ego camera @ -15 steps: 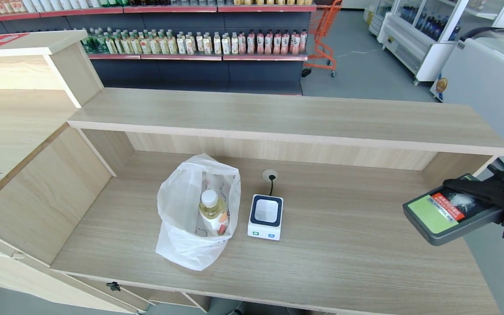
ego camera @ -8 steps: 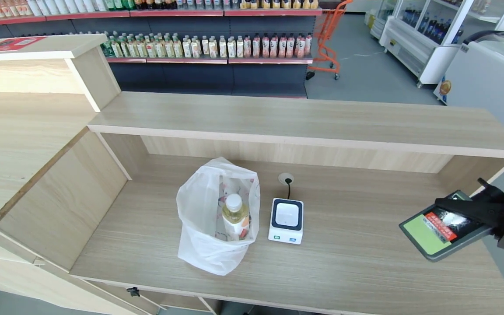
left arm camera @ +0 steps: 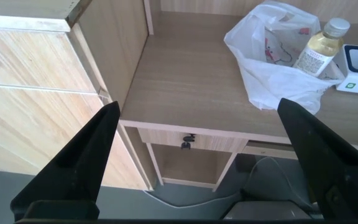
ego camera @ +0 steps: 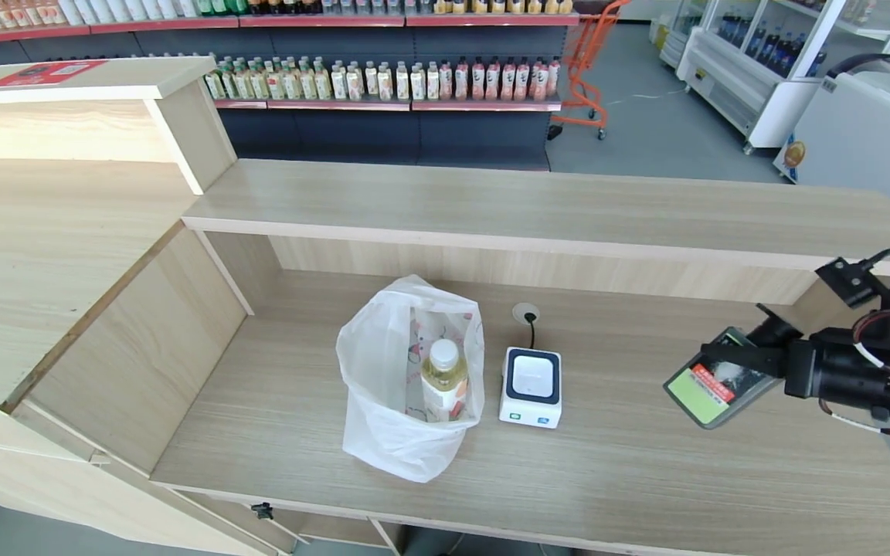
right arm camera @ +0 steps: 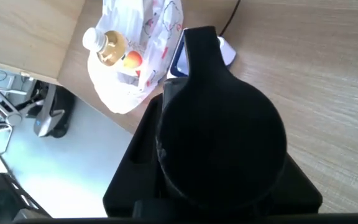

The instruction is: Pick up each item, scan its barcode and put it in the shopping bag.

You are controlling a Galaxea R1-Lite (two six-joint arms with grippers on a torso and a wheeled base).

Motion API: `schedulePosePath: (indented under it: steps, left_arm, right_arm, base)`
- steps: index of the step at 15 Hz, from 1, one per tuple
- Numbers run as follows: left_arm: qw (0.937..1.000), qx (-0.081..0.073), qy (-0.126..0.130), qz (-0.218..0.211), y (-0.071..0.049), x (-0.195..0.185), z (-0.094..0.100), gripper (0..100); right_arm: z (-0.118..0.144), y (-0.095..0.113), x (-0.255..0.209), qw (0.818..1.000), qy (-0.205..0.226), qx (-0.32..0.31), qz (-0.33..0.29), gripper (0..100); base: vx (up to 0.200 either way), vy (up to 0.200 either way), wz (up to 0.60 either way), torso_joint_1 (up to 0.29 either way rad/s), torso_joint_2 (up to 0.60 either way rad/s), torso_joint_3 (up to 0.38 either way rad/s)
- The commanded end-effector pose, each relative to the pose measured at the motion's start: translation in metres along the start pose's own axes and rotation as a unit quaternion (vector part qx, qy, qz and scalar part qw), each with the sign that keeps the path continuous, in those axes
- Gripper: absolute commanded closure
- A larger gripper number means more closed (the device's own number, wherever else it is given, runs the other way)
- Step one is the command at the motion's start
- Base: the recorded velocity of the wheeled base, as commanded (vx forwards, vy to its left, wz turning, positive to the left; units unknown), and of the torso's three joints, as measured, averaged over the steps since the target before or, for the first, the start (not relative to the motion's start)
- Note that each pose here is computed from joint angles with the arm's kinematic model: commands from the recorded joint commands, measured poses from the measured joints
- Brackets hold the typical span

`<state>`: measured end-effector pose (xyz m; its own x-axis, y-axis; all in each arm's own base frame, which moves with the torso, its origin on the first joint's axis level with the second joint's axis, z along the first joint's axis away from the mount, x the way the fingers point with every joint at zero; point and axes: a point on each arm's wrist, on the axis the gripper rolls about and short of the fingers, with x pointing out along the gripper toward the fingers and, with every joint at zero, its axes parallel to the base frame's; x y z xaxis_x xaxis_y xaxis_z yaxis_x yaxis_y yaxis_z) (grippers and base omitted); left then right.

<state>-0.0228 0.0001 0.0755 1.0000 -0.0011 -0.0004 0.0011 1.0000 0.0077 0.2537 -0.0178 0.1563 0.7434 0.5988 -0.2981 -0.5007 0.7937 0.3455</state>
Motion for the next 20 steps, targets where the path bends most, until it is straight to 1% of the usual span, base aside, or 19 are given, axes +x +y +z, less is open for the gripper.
schedulePosePath:
  steps: [1,3,6,7,9,12,16,19,20]
  left_arm:
    - [1.0000,0.000,0.000,0.000,0.000,0.000,0.000,0]
    - [1.0000,0.000,0.000,0.000,0.000,0.000,0.000,0]
    - [1.0000,0.000,-0.001,0.000,0.000,0.000,0.000,0]
    - [1.0000,0.000,0.000,0.000,0.000,0.000,0.000,0]
    - [1.0000,0.000,0.000,0.000,0.000,0.000,0.000,0]
    - [1.0000,0.000,0.000,0.000,0.000,0.000,0.000,0]
    - [1.0000,0.000,0.000,0.000,0.000,0.000,0.000,0]
    - [1.0000,0.000,0.000,0.000,0.000,0.000,0.000,0]
    - [1.0000,0.000,0.000,0.000,0.000,0.000,0.000,0]
  right_arm:
    - [-0.005,-0.006,0.031,0.999,0.023,0.013,0.026,100]
    - [-0.009,-0.002,0.057,0.998,0.035,0.000,0.056,100]
    - [-0.020,0.002,0.089,0.995,0.030,-0.028,0.087,100]
    - [-0.025,0.005,0.106,0.995,0.026,-0.042,0.085,100]
    - [-0.028,0.003,0.128,0.997,0.022,-0.052,0.060,100]
    - [-0.030,-0.003,0.141,0.996,0.024,-0.070,0.059,100]
    - [-0.037,-0.011,0.152,0.996,0.031,-0.070,0.046,100]
    - [-0.036,-0.017,0.165,0.996,0.022,-0.073,0.046,100]
    - [-0.034,-0.015,0.170,0.996,0.018,-0.075,0.051,100]
  base:
    - [0.000,0.000,0.00,0.000,0.00,0.000]
    - [0.000,0.000,0.00,0.000,0.00,0.000]
    - [0.000,0.000,0.00,0.000,0.00,0.000]
    - [0.000,0.000,0.00,0.000,0.00,0.000]
    - [0.000,0.000,0.00,0.000,0.00,0.000]
    - [0.000,0.000,0.00,0.000,0.00,0.000]
    - [0.000,0.000,0.00,0.000,0.00,0.000]
    - [0.000,0.000,0.00,0.000,0.00,0.000]
    - [0.000,0.000,0.00,0.000,0.00,0.000]
